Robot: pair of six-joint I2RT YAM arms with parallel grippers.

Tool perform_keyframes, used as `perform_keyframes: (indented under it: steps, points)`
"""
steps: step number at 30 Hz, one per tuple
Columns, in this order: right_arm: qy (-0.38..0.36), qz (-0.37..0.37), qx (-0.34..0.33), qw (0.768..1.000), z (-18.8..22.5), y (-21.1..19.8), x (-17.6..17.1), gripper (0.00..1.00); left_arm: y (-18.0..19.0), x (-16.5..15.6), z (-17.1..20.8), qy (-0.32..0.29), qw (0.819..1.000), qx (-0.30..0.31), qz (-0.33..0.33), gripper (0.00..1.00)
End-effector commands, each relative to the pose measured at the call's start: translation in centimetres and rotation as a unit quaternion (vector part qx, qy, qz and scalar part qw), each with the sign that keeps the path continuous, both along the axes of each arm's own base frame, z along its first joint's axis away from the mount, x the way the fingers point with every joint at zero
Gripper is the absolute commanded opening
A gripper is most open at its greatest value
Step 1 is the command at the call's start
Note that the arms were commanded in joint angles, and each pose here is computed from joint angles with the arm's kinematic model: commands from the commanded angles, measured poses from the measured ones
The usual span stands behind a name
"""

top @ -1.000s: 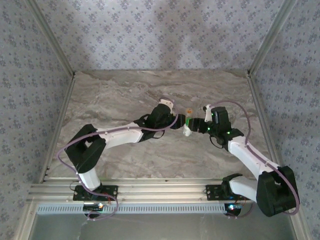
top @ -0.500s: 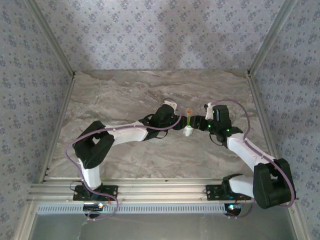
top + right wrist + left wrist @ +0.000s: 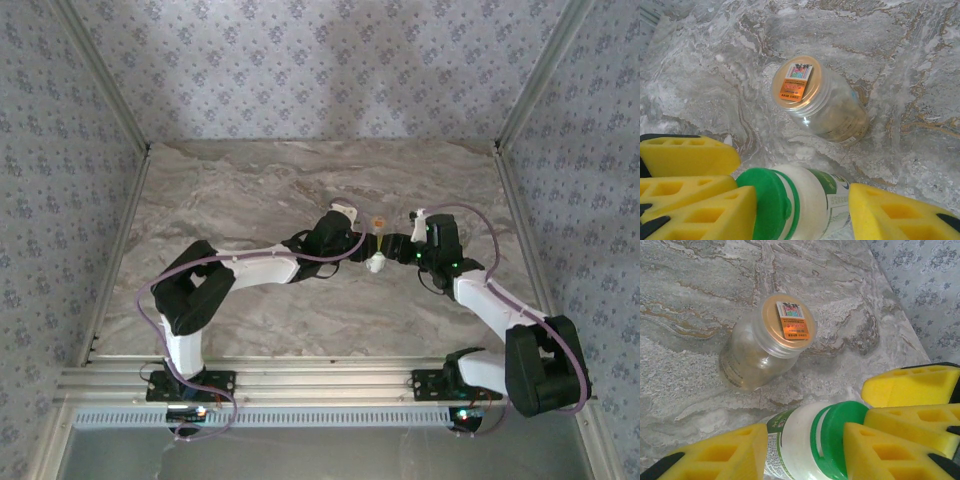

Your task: Sort the pills into containers

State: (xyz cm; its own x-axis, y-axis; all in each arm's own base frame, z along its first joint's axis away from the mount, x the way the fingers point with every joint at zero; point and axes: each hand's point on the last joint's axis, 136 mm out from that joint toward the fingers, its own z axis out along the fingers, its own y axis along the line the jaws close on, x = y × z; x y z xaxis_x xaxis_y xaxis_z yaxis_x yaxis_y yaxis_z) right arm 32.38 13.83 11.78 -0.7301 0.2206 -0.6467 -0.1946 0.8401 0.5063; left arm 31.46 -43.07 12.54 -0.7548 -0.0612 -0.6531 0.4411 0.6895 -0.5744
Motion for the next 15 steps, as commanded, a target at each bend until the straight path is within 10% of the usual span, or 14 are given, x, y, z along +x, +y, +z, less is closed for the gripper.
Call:
perform_keyframes:
  steps: [1, 15]
  points:
    - [0.045, -0.008, -0.006, 0.999, -2.6, -0.5, -1.4, 0.51, -1.1, -1.3, -1.2, 0.022, 1.0, -0.003, -0.018, 0.42]
    - [0.051, -0.006, -0.031, 0.998, -6.1, 0.1, -3.7, 0.42, -1.0, -4.1, -6.7, 0.065, 0.997, 0.036, -0.01, 0.32]
